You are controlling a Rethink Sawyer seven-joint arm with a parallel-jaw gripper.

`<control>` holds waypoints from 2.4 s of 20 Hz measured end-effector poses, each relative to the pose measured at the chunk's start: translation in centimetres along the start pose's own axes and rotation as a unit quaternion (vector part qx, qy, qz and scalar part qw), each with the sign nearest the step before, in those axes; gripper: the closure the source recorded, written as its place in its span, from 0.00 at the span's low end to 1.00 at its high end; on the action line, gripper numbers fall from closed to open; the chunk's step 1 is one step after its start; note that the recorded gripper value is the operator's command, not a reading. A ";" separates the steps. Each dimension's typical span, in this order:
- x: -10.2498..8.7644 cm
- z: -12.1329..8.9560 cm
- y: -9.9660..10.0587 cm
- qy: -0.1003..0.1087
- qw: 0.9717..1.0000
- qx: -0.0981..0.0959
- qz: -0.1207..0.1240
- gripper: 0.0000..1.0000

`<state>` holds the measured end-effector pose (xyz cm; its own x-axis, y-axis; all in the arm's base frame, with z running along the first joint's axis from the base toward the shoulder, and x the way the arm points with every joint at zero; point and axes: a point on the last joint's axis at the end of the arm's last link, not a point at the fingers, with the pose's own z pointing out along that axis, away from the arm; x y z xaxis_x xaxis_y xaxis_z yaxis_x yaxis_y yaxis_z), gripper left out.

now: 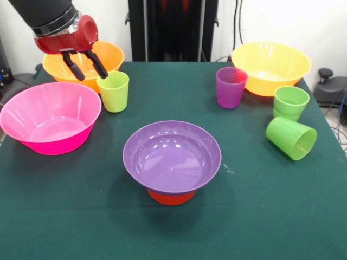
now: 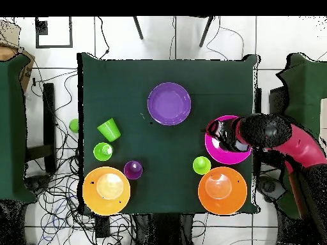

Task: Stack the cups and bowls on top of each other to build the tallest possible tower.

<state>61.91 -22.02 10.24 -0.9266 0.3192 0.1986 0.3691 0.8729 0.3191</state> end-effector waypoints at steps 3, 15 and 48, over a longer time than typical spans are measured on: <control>-0.1 0.7 0.4 0.004 1.000 -0.003 -0.002 0.00; 2.3 2.5 2.3 0.034 0.999 -0.003 -0.020 0.00; 1.2 2.1 5.1 -0.132 0.985 0.073 -0.090 0.00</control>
<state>62.51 -16.38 10.22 -0.9696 0.2226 -0.1020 0.2010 0.9615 0.1874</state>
